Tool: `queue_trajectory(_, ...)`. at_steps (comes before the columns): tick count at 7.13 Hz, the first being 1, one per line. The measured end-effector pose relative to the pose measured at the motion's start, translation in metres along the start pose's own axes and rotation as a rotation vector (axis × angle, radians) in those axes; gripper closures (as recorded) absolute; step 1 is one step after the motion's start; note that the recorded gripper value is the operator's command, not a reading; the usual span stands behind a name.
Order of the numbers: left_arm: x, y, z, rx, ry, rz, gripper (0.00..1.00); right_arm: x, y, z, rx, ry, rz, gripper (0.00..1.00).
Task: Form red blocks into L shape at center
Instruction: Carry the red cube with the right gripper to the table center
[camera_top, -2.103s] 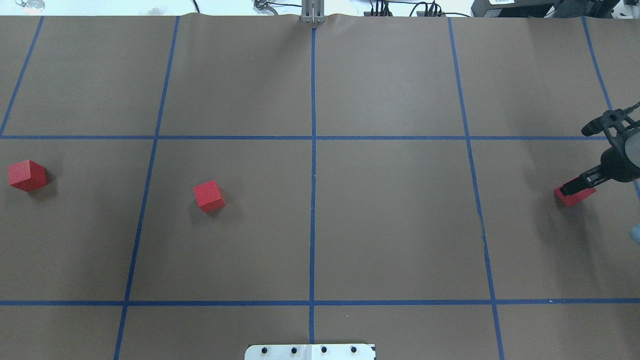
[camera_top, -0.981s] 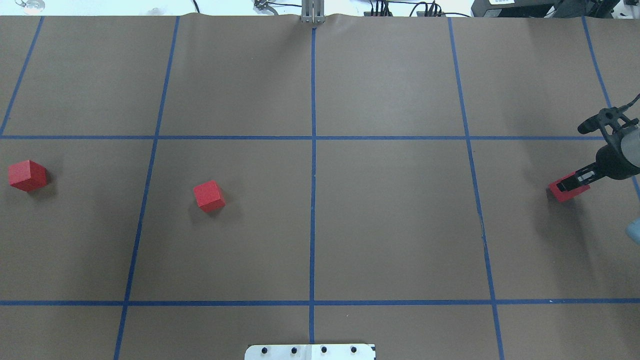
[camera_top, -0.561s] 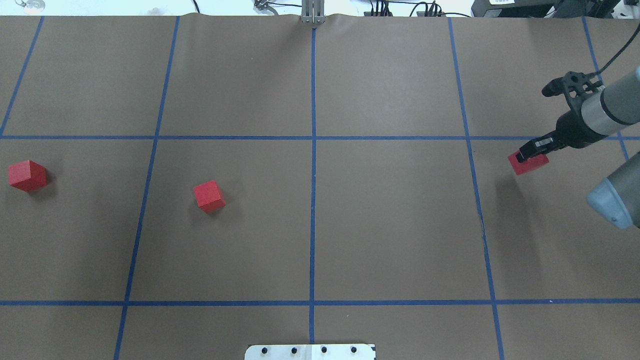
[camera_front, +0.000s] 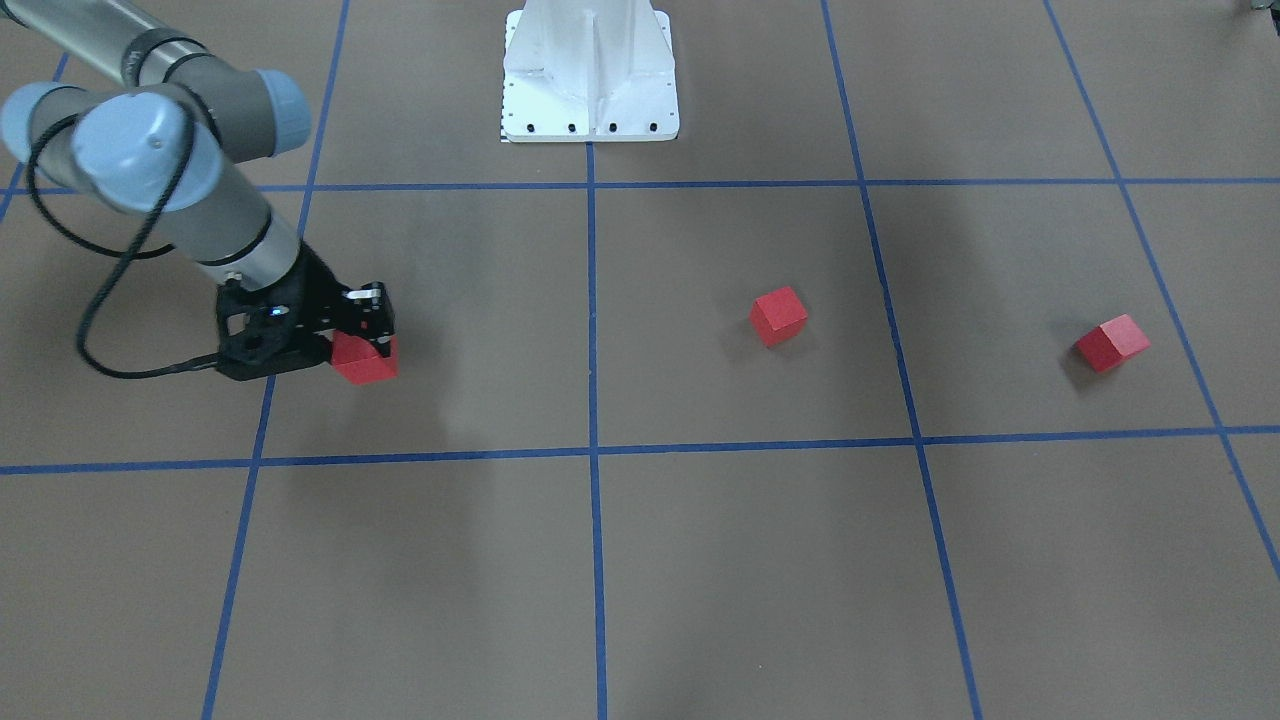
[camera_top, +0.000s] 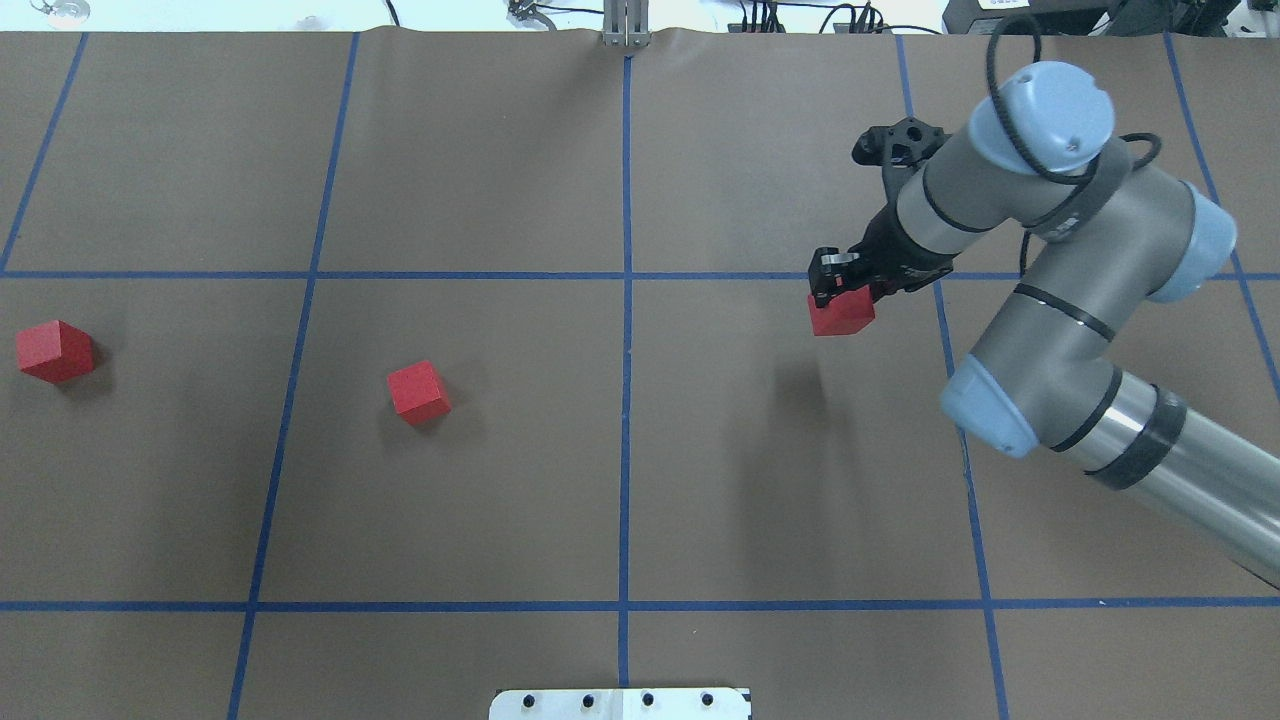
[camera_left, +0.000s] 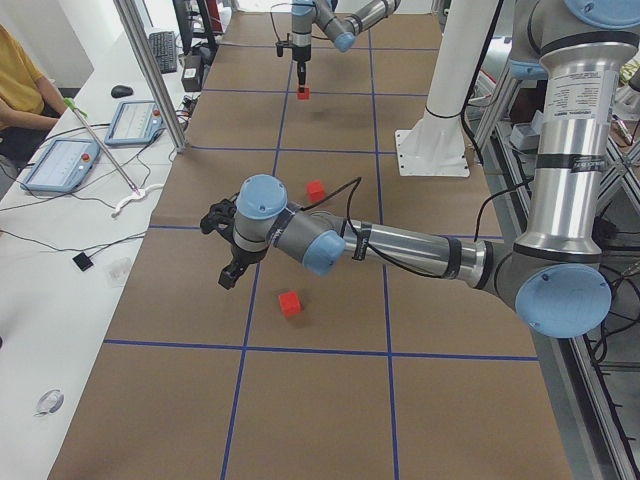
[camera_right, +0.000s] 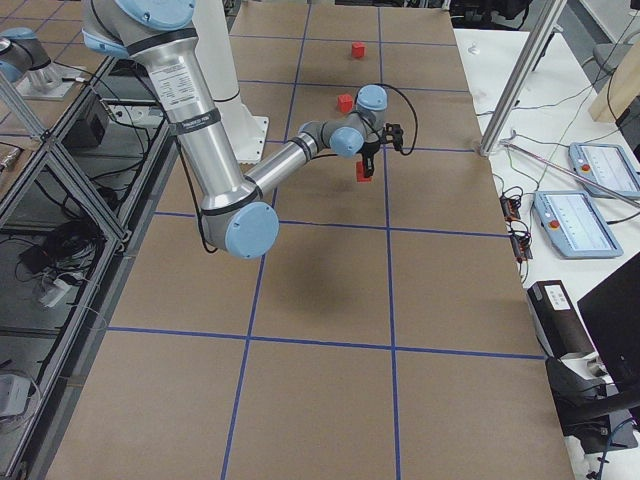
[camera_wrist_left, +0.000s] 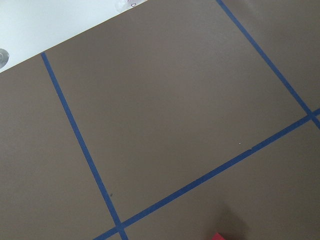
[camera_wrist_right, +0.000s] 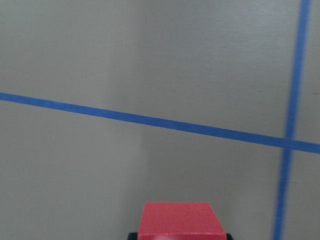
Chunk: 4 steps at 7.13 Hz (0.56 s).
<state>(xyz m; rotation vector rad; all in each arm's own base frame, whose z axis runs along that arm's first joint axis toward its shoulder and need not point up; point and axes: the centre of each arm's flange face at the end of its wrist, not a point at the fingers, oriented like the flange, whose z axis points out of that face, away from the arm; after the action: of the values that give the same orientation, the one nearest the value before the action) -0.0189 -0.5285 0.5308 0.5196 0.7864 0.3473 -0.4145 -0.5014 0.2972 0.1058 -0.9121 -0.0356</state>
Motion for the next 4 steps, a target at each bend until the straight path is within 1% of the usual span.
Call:
queue_trajectory(2, -0.001, 0.001, 0.001, -0.002, 0.000, -0.002, 0.00, -0.100, 0.037, 0.020, 0.027, 0.040, 0.068, 1.00)
queue_trajectory(4, -0.002, 0.001, 0.002, -0.004, 0.000, -0.004, 0.00, -0.163, 0.072, 0.036, 0.011, 0.072, 0.101, 1.00)
